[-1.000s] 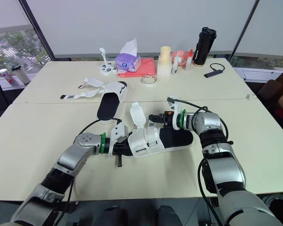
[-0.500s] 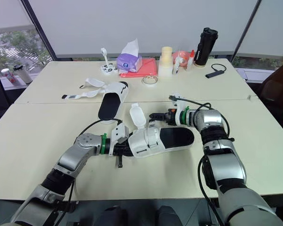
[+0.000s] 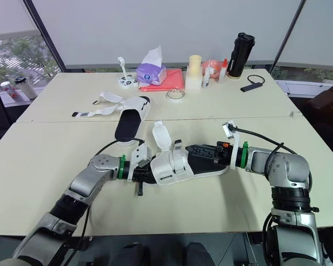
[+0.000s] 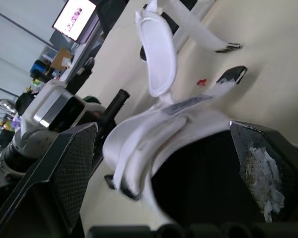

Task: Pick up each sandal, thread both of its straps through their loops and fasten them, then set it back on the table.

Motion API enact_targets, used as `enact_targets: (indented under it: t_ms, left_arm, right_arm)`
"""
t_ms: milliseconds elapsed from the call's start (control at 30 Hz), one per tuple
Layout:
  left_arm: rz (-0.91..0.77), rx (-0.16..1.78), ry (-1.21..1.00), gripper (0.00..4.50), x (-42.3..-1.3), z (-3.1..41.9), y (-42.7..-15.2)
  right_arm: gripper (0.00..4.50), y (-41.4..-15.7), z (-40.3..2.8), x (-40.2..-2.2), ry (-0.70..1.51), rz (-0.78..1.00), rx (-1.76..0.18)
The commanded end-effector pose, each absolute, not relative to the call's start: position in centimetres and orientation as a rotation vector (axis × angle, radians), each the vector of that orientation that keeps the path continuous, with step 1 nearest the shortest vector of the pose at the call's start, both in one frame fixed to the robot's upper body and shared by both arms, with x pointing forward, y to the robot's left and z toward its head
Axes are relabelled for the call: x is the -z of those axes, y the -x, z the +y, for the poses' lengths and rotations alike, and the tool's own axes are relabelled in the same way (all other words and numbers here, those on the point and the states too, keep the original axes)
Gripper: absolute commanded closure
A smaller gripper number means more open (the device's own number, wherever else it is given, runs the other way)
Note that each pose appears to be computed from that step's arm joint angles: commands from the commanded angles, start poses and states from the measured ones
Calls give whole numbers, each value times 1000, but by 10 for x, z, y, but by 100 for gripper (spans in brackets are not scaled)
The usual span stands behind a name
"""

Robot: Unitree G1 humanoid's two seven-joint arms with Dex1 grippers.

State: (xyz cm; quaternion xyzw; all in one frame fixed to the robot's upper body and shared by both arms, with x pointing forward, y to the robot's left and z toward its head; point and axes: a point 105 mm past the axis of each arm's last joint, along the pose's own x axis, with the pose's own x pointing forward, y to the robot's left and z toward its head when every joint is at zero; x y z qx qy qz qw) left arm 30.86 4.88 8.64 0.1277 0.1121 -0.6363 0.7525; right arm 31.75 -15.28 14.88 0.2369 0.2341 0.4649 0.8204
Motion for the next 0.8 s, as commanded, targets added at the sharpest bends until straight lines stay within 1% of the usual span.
enact_targets:
  t_ms: [33,200,367,500,667,800]
  left_arm:
    - [319,1342,-325,450,-69,63,-314]
    - [271,1285,-446,450,-74,73,-338]
    - [212,1272,-527,450,-79,76,-351]
    - [143,1262,-540,450,-89,72,-357]
    - [48,1195,-573,450,-106,71,-374]
    - [27,1203,-542,450,-112,65,-377]
  right_arm:
    - [2,-314,-154,-165,-498,435,-1011]
    - [2,-315,-151,-172,-500,409,-1043]
    - [2,-320,-150,-176,-489,393,-1044]
    - [2,-330,-149,-183,-483,360,-1031]
    - [2,-338,-143,-190,-480,335,-1046]
    - [2,-346,-139,-190,-482,331,-1040]
